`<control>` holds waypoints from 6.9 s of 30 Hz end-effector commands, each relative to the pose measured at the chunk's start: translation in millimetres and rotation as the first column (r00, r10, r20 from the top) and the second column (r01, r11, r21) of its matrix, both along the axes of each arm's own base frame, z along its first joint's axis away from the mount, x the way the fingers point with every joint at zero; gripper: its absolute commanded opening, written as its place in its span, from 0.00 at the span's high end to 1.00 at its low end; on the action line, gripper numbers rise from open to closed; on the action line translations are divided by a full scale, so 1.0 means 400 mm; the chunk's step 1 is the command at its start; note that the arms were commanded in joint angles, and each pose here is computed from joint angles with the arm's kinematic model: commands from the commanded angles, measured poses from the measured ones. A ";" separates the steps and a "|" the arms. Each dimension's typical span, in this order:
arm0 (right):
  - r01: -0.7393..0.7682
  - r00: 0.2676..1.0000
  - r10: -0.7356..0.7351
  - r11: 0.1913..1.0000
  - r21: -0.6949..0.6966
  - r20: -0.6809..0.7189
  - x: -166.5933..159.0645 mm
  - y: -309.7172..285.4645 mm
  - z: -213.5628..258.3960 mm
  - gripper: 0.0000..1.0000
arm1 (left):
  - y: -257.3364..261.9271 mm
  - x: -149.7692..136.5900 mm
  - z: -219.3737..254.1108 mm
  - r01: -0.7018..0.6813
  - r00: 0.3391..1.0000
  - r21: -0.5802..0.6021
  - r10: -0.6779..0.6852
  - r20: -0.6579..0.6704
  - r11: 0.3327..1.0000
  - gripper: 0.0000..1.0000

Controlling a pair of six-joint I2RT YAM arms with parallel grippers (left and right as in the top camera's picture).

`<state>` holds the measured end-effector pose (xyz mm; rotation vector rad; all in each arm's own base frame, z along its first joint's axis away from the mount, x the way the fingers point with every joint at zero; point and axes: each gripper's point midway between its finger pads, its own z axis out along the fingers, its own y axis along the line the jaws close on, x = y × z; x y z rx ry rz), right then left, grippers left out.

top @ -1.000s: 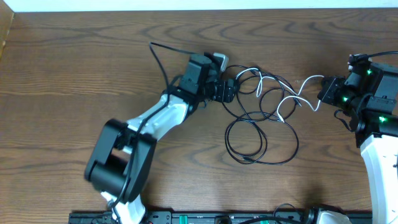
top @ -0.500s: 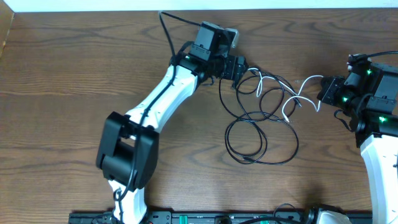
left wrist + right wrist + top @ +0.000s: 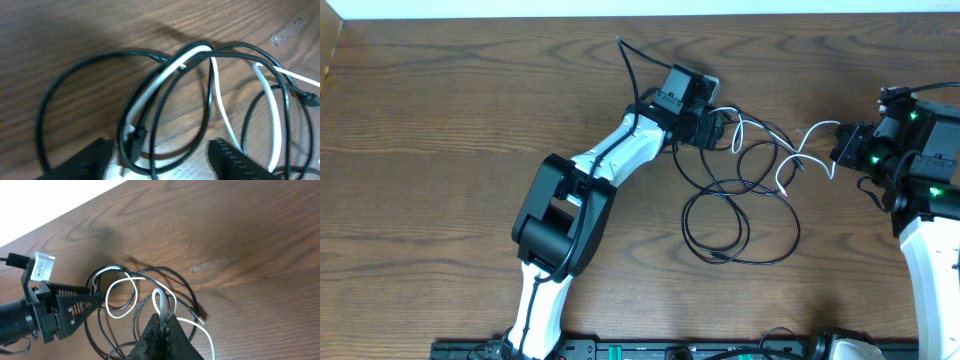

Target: Untangle cables

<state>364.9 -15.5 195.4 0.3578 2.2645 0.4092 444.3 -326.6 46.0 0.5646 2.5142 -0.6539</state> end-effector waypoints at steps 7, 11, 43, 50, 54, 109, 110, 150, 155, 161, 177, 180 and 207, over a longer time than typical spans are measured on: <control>-0.022 1.000 0.022 1.000 -0.009 0.018 0.003 0.007 0.017 0.99 | 0.026 -0.013 -0.027 -0.015 1.000 0.059 0.016 -0.023 0.998 0.47; -0.022 1.000 0.022 1.000 -0.008 0.015 0.001 0.008 0.015 0.99 | 0.022 -0.008 -0.031 -0.016 1.000 0.050 0.016 -0.008 0.999 0.44; 0.626 0.746 -0.665 0.686 -0.371 0.029 -0.123 -0.402 0.008 0.99 | 0.431 -0.120 0.277 -0.267 0.942 0.131 0.287 -0.175 0.955 0.92; 0.803 0.557 -0.828 0.519 -0.292 0.061 -0.207 -0.542 0.021 0.99 | 0.628 -0.081 0.334 -0.474 0.863 0.128 0.488 -0.128 0.871 0.93; 0.848 0.499 -0.865 0.475 -0.236 0.051 -0.234 -0.577 0.018 0.99 | 0.649 -0.078 0.339 -0.526 0.829 0.082 0.531 -0.174 0.847 0.93; -0.669 0.571 0.682 0.710 0.222 -0.457 -0.220 0.520 -0.360 0.50 | 0.664 -0.176 0.286 -0.439 0.845 0.420 0.524 -0.108 0.794 0.93; -0.668 0.560 0.678 0.709 0.225 -0.476 -0.229 0.523 -0.373 0.52 | 0.664 -0.176 0.286 -0.439 0.845 0.420 0.524 -0.108 0.794 0.93; 0.528 0.830 -0.541 0.687 -0.499 0.134 0.090 -0.494 0.381 0.99 | 0.851 -0.195 0.279 -0.614 0.670 0.475 0.735 -0.109 0.630 0.93; 0.530 0.817 -0.570 0.685 -0.500 0.085 0.084 -0.518 0.340 0.99 | 0.812 -0.193 0.277 -0.598 0.688 0.417 0.705 -0.171 0.685 0.93; 0.462 0.864 -0.503 0.784 -0.415 0.013 0.110 -0.466 0.290 0.61 | 0.814 -0.200 0.276 -0.585 0.693 0.428 0.699 -0.176 0.689 0.93; -0.471 0.882 0.465 0.872 -0.132 -0.071 0.157 0.175 0.221 0.24 | 0.948 -0.272 0.357 -0.711 0.566 0.421 0.814 -0.135 0.564 0.57; -0.600 0.800 0.593 0.788 -0.138 -0.092 0.152 0.316 0.185 0.21 | 0.980 -0.290 0.370 -0.735 0.532 0.419 0.836 -0.132 0.534 0.56; -0.892 0.237 0.970 0.197 -0.408 -0.049 0.023 1.206 -0.247 0.11 | 1.104 -0.351 0.365 -0.823 0.324 0.439 0.933 -0.157 0.360 0.32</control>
